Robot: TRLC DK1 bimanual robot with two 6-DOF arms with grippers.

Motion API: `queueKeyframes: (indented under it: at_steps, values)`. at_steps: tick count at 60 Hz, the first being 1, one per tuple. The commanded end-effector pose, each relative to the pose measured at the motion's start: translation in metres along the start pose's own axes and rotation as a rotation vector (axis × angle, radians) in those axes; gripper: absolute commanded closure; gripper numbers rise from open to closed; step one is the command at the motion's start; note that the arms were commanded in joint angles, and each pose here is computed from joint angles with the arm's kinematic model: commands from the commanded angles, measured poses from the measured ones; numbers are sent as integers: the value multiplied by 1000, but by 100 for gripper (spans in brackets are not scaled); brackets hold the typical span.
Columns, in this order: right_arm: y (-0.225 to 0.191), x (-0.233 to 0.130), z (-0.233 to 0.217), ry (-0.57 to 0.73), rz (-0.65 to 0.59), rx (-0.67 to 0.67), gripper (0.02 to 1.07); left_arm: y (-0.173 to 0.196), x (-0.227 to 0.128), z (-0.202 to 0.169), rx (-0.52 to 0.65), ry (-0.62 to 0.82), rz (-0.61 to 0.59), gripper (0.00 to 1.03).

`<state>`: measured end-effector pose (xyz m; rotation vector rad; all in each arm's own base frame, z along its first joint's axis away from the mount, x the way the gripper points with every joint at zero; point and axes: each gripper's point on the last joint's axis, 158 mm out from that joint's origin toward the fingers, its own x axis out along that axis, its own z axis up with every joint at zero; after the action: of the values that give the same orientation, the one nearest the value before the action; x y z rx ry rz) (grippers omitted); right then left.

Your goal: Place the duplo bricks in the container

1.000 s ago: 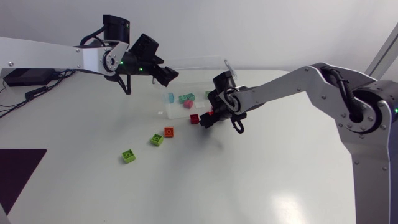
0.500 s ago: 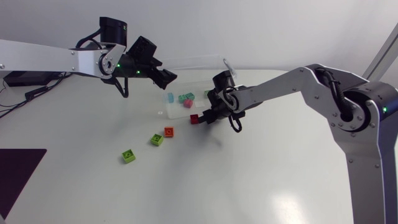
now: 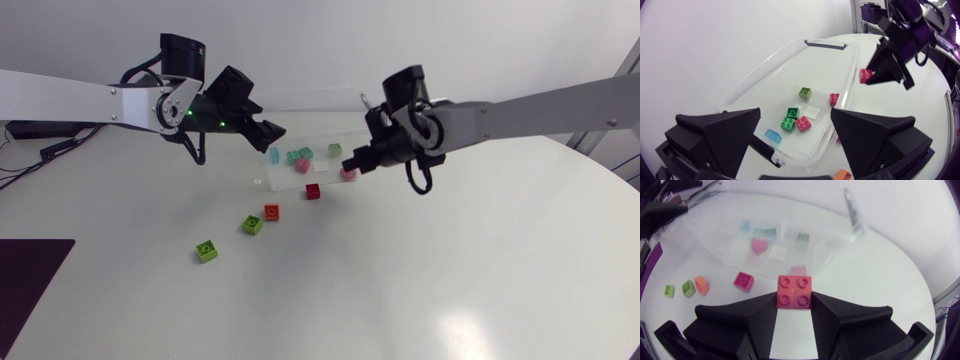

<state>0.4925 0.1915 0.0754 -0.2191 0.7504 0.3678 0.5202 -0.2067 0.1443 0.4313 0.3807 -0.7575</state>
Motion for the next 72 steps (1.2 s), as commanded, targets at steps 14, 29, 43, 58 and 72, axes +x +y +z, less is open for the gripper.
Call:
queueKeyframes:
  at_steps: [14,29,43,58,72]
  values:
    - [-6,-18,63,-85,-10,72,84,-51,-3,-31,54,70,-105,5]
    - [4,-20,74,-97,6,82,84,-37,-2,-18,57,48,-81,5]
    - [4,-28,77,-102,6,84,84,-20,-6,12,66,4,-51,5]
    - [3,-42,79,-112,4,86,84,-7,-7,33,65,-32,-23,5]
    - [0,-51,79,-118,-2,89,84,0,-10,40,66,-45,-5,5]
